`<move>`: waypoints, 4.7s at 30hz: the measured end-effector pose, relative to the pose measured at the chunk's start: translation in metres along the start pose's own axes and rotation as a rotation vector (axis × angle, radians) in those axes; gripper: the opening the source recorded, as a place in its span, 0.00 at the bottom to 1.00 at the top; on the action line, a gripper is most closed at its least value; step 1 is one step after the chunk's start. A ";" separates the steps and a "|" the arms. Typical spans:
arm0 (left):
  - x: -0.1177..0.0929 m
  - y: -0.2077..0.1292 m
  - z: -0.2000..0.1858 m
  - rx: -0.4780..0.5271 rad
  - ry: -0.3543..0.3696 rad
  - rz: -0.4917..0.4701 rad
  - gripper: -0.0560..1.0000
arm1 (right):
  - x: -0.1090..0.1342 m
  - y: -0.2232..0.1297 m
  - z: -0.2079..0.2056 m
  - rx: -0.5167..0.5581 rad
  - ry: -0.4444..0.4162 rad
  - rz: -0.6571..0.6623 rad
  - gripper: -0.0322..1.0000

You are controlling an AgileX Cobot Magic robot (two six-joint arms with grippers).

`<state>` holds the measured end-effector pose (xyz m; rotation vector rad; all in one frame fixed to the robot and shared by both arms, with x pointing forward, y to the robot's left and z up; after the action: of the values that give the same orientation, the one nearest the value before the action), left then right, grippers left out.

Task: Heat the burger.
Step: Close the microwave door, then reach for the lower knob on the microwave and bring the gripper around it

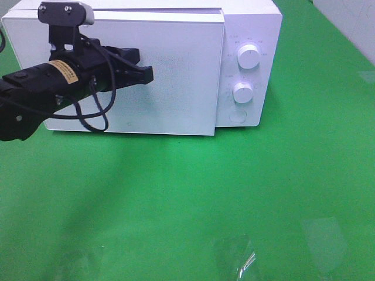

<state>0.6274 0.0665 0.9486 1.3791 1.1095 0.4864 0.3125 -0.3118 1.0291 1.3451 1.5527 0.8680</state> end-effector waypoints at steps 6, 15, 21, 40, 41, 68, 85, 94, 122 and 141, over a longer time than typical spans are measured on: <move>-0.024 -0.012 0.030 0.064 -0.037 0.045 0.05 | 0.000 0.000 0.000 0.000 0.000 0.000 0.76; -0.035 -0.014 0.055 0.085 -0.050 0.070 0.05 | 0.000 0.000 0.000 0.000 0.000 0.000 0.76; -0.038 -0.015 0.059 0.092 -0.048 0.090 0.05 | 0.000 0.000 0.000 0.000 0.000 0.000 0.76; -0.079 -0.040 0.009 0.301 -0.046 0.027 0.26 | 0.000 0.000 0.000 0.000 0.000 0.000 0.76; -0.079 -0.047 0.002 0.362 -0.034 0.031 0.50 | 0.000 0.000 0.000 0.000 0.000 0.000 0.76; -0.034 -0.060 -0.141 1.113 0.245 0.045 0.98 | 0.000 0.000 0.000 0.000 0.000 0.000 0.76; 0.076 0.043 -0.230 0.923 0.548 -0.208 0.98 | 0.000 0.000 0.000 0.000 0.000 0.000 0.76; 0.084 0.037 -0.274 0.833 0.617 -0.321 0.98 | 0.000 0.000 0.000 0.000 0.000 0.000 0.76; 0.034 0.001 -0.380 0.347 0.589 -0.111 0.98 | 0.000 0.000 0.000 0.000 0.000 0.000 0.76; 0.017 0.008 -0.404 0.140 0.558 -0.037 0.98 | 0.000 0.000 0.000 0.000 0.000 0.000 0.76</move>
<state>0.3005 0.2937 1.0204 1.3765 1.6424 0.8090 0.3125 -0.3118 1.0291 1.3451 1.5527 0.8680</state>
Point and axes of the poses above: a point on each arm's last joint axis where the gripper is mounted, z pointing out along that axis toward the gripper, x along the wrist's bending axis when the last joint is at zero, y = z × x, the point moved 8 cm from there along z, pointing out along that axis toward the gripper, and after that the axes turned 12 degrees about -z, right-handed, at the moved point
